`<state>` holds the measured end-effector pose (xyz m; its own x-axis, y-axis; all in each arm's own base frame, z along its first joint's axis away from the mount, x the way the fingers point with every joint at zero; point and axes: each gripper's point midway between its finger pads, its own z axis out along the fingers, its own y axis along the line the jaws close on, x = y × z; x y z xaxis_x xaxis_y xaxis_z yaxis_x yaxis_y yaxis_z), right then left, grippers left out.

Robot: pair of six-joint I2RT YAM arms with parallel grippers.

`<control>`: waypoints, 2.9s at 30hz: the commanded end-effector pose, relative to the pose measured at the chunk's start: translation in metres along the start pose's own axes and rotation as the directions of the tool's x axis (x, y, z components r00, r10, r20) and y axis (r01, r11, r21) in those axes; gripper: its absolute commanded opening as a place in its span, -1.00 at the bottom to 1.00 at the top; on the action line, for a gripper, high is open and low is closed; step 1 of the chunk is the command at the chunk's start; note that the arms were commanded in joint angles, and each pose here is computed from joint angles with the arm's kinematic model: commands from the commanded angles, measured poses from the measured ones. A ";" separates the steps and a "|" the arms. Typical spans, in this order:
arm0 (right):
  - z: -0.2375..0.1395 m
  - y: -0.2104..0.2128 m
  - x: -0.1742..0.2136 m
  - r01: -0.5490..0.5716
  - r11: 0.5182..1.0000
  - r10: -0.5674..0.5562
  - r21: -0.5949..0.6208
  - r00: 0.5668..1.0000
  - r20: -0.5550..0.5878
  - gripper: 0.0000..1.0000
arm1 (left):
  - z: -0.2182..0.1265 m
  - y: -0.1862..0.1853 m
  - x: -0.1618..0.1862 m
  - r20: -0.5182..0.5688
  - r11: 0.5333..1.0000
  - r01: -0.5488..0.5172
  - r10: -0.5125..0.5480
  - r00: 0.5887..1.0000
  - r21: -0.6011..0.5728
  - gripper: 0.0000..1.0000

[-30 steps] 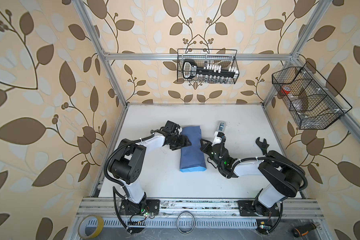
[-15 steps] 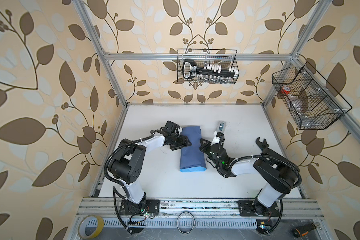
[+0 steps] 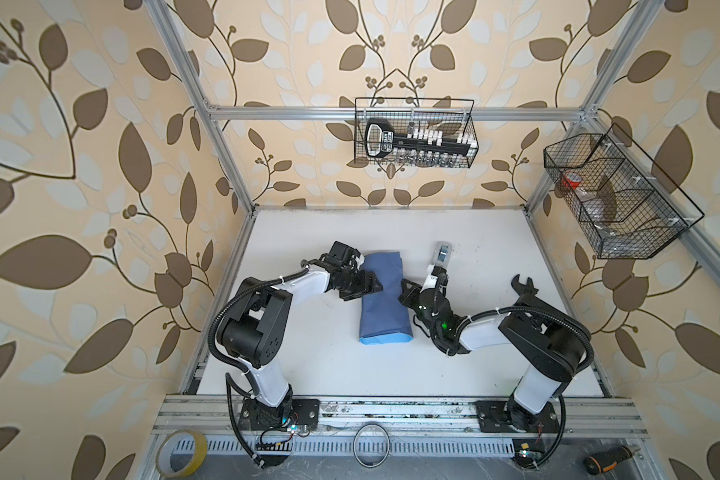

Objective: Wrap the gift box in paper

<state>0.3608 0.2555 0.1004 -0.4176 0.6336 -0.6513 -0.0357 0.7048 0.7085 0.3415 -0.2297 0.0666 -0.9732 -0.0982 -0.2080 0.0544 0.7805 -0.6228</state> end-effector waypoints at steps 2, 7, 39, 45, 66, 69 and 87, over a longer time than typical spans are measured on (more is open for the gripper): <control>-0.001 -0.008 0.002 0.017 1.000 -0.017 0.014 1.000 0.019 -1.00 | 0.019 0.065 0.040 -0.100 0.970 0.048 -0.073 0.992 -0.240 0.53; -0.002 -0.011 0.006 0.013 1.000 -0.013 0.011 1.000 0.012 -1.00 | 0.019 0.066 0.040 -0.099 0.969 0.049 -0.075 0.992 -0.241 0.53; -0.007 -0.041 -0.027 -0.021 1.000 0.021 0.022 1.000 -0.009 0.23 | 0.020 0.067 0.041 -0.104 0.968 0.050 -0.077 0.992 -0.246 0.53; -0.021 -0.056 -0.052 0.044 0.998 -0.042 0.038 0.998 -0.045 0.33 | 0.021 0.067 0.040 -0.106 0.969 0.051 -0.079 0.991 -0.243 0.53; -0.020 0.030 -0.013 0.613 0.786 -0.571 -0.075 0.676 -0.466 0.03 | 0.022 0.069 0.040 -0.106 0.966 0.053 -0.082 0.991 -0.253 0.54; -0.016 0.031 -0.009 0.628 0.775 -0.575 -0.074 0.650 -0.497 -0.01 | 0.022 0.069 0.040 -0.106 0.966 0.052 -0.082 0.991 -0.253 0.53; 0.004 0.025 0.004 0.622 0.779 -0.559 -0.075 0.635 -0.532 -0.09 | 0.022 0.070 0.040 -0.108 0.966 0.054 -0.083 0.991 -0.253 0.53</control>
<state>0.3550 0.2717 0.1114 -0.7338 -0.1545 -0.6616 -0.3408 0.9261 0.1617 0.3412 -0.2302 0.0658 -0.9743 -0.0957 -0.2039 0.0546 0.7779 -0.6261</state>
